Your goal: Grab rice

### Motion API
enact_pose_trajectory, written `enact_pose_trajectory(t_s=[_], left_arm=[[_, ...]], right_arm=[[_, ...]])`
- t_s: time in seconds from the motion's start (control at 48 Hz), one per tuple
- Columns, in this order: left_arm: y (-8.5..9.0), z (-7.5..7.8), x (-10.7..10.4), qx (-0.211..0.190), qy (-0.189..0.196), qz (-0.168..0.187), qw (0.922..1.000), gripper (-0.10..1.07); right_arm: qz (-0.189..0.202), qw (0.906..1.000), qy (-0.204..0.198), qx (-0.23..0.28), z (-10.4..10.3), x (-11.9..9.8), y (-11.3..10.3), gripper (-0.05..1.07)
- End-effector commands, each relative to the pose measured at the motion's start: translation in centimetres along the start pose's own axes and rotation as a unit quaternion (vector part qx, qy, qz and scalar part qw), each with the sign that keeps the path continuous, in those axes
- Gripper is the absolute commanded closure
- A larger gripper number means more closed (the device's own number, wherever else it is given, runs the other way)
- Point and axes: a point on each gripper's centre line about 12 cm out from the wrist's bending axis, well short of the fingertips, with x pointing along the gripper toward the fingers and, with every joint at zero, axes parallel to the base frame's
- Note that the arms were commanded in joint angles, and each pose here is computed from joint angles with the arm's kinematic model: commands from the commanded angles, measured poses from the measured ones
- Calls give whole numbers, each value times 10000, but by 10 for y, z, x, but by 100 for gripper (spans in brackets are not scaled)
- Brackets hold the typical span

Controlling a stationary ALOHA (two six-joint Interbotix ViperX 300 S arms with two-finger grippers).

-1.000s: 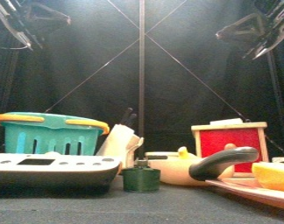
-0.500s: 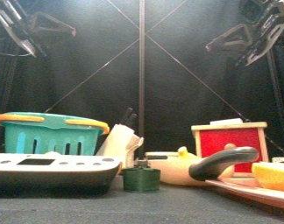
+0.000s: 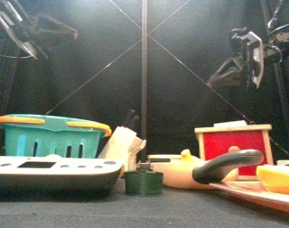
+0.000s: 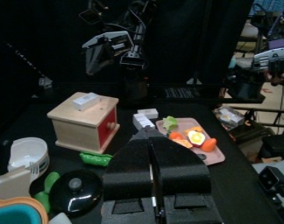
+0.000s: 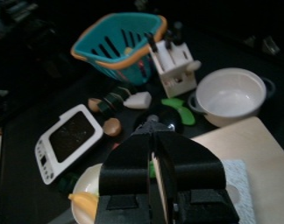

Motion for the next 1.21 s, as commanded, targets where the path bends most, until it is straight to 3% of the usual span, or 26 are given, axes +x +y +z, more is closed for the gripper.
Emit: enact_pose_trajectory(t_s=[0.0,0.146,0.375,0.562,0.771,1.188], left_arm=[[-1,10,3,0,-146,-16,9999,100],[-1,9,4,7,-130,-24,9999,100],[-1,8,4,0,-115,-16,9999,100],[-1,7,3,-1,-107,-23,9999,100],[0,7,3,7,-107,-8,9999,100],[0,6,3,8,-92,7,10000,100]], right_arm=[[-172,9995,246,89,14,-1,-4,94],[-403,9964,718,198,22,-1,-11,71],[-571,9938,948,102,21,-2,-18,30],[-712,9887,1318,-35,16,2,-23,5],[-932,9765,1939,-106,24,4,-28,2],[-1104,9587,2617,-149,5,10,-37,2]])
